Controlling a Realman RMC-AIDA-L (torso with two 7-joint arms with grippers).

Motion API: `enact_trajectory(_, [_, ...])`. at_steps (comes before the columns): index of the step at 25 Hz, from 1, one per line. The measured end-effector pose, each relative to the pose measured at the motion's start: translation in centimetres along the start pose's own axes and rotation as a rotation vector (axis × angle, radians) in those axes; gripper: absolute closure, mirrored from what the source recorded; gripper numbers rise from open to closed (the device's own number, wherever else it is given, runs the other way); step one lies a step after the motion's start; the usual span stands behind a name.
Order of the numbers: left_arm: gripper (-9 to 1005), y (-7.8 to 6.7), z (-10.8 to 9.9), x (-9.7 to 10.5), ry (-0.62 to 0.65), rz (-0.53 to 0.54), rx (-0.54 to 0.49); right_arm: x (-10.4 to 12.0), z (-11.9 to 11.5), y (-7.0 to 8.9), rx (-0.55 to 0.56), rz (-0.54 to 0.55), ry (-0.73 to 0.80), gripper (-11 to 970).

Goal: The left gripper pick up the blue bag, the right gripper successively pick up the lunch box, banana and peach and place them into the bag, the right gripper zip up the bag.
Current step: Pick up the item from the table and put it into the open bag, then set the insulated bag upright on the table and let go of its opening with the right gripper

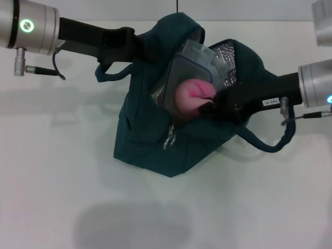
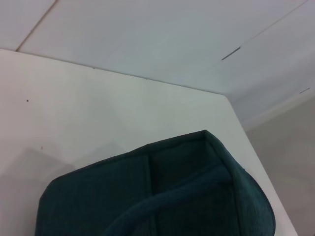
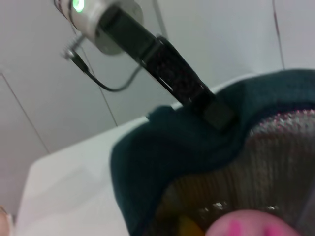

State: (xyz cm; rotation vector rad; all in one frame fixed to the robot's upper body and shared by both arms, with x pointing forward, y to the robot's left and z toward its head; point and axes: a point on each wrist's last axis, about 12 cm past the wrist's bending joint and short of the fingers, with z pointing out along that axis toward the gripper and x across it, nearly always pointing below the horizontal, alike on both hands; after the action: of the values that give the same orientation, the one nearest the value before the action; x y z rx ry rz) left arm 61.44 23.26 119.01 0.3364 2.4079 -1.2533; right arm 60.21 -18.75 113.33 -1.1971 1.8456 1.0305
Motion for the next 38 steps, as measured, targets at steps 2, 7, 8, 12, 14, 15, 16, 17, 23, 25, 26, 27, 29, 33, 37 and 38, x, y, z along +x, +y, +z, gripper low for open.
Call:
enact_trajectory(2, [944, 0.0, 0.0, 0.0, -0.001, 0.002, -0.002, -0.4, -0.3, 0.1, -0.016, 0.007, -0.013, 906])
enact_trajectory(7, [944, 0.0, 0.0, -0.1, -0.003, 0.007, -0.008, -1.3, -1.4, 0.3, -0.037, 0.002, -0.061, 904])
enact_trajectory(8, [944, 0.0, 0.0, -0.1, -0.002, 0.007, -0.008, -1.4, -1.7, 0.3, -0.037, 0.002, -0.073, 865])
enact_trajectory(12, [944, 0.1, 0.0, 0.0, -0.002, 0.007, -0.009, -1.5, -2.4, 0.1, -0.023, 0.013, -0.106, 711])
enact_trajectory(14, [944, 0.1, 0.0, 0.0, -0.002, 0.008, -0.009, -1.5, -2.6, 0.0, -0.017, 0.017, -0.112, 642])
enact_trajectory(15, [943, 0.1, 0.0, -0.1, -0.003, 0.008, -0.010, -1.4, -2.6, 0.0, -0.017, 0.017, -0.109, 607])
enact_trajectory(16, [943, 0.1, 0.0, -0.1, -0.003, 0.008, -0.010, -1.4, -2.6, 0.0, -0.017, 0.018, -0.107, 573])
enact_trajectory(17, [943, 0.1, 0.0, -0.1, -0.003, 0.009, -0.010, -1.3, -2.6, 0.1, -0.020, 0.020, -0.107, 538])
enact_trajectory(23, [943, 0.1, 0.0, -0.1, -0.003, 0.009, -0.012, -0.6, -5.5, 1.2, -0.035, 0.005, -0.284, 395])
enact_trajectory(25, [943, 0.2, -0.1, 0.0, -0.003, 0.010, -0.013, 0.5, -8.0, 1.6, 0.012, -0.020, -0.411, 397])
enact_trajectory(26, [943, 0.3, -0.1, 0.1, -0.004, 0.010, -0.013, 1.3, -9.1, 1.7, 0.048, -0.026, -0.461, 397])
enact_trajectory(27, [943, 0.3, -0.1, 0.1, -0.004, 0.010, -0.013, 2.2, -10.1, 1.7, 0.089, -0.027, -0.498, 398])
enact_trajectory(29, [943, 0.4, -0.1, 0.3, -0.004, 0.006, -0.013, 3.9, -11.7, 1.8, 0.167, -0.016, -0.526, 400])
enact_trajectory(33, [943, 0.6, -0.2, 0.6, -0.006, -0.003, -0.012, 7.3, -12.6, 1.7, 0.299, 0.040, -0.488, 401])
enact_trajectory(37, [943, 0.9, -0.3, 0.8, -0.008, -0.011, -0.012, 9.9, -11.4, 1.4, 0.365, 0.095, -0.430, 401])
enact_trajectory(38, [943, 0.9, -0.3, 0.8, -0.008, -0.012, -0.012, 10.2, -10.9, 1.3, 0.367, 0.103, -0.422, 401])
